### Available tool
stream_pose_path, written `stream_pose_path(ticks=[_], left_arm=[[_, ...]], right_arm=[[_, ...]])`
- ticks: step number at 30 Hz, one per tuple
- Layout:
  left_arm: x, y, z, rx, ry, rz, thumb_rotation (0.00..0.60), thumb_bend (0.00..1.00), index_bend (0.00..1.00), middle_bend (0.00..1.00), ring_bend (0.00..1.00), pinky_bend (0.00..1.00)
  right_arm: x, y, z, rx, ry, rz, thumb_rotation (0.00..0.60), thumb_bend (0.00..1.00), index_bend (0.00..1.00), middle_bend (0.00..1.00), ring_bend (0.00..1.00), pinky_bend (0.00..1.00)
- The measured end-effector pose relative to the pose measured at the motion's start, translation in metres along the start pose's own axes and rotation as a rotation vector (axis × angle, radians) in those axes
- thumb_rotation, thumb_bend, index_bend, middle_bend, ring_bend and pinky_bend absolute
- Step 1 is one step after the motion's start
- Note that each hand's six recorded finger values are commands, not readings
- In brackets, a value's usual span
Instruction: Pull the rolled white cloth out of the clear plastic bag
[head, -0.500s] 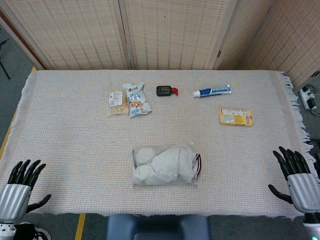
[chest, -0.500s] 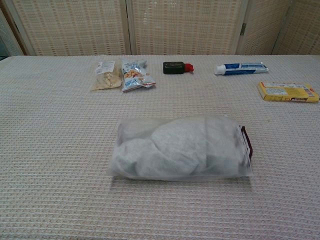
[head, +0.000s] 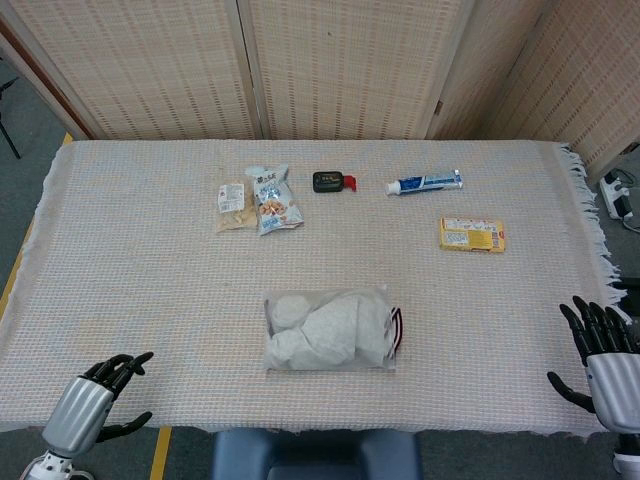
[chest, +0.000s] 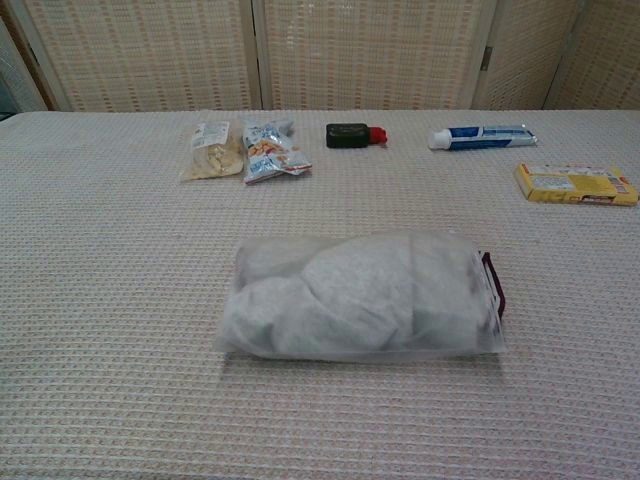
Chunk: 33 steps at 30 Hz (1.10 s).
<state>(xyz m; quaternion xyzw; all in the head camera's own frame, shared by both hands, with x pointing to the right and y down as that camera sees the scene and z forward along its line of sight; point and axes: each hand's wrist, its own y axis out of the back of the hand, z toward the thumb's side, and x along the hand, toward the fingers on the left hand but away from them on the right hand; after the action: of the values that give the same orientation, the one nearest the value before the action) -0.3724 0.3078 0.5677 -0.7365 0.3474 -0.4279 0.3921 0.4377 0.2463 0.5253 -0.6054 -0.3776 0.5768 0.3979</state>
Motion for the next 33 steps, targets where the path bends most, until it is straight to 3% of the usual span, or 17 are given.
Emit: stream_pose_path(ticks=[3,10,15,23,33], left_arm=[[0.007,-0.017,0.016,-0.048,-0.055,0.035,0.6,0.2,0.48,1.0,0.99,1.0],[0.036,-0.065,0.053,-0.089,-0.152,0.047,0.6,0.22,0.5,1.0,1.0,1.0],[0.058,-0.091,0.063,-0.064,-0.143,-0.001,0.6,0.24,0.43,1.0,1.0,1.0],[0.084,-0.107,0.069,-0.045,-0.121,0.022,0.6,0.26,0.43,1.0,1.0,1.0],[0.104,-0.123,0.091,-0.043,-0.168,0.07,0.6,0.27,0.46,1.0,1.0,1.0]], right_arm=[[-0.003,-0.004,0.001,0.006,-0.004,0.018,0.6,0.15,0.0,0.0,0.0,0.0],[-0.007,-0.012,0.007,0.022,0.006,0.04,0.6,0.15,0.0,0.0,0.0,0.0],[-0.009,-0.016,0.007,0.028,0.001,0.057,0.6,0.15,0.0,0.0,0.0,0.0],[-0.01,-0.018,0.004,0.033,-0.013,0.076,0.6,0.15,0.0,0.0,0.0,0.0],[-0.013,-0.02,0.001,0.037,-0.031,0.091,0.6,0.15,0.0,0.0,0.0,0.0]])
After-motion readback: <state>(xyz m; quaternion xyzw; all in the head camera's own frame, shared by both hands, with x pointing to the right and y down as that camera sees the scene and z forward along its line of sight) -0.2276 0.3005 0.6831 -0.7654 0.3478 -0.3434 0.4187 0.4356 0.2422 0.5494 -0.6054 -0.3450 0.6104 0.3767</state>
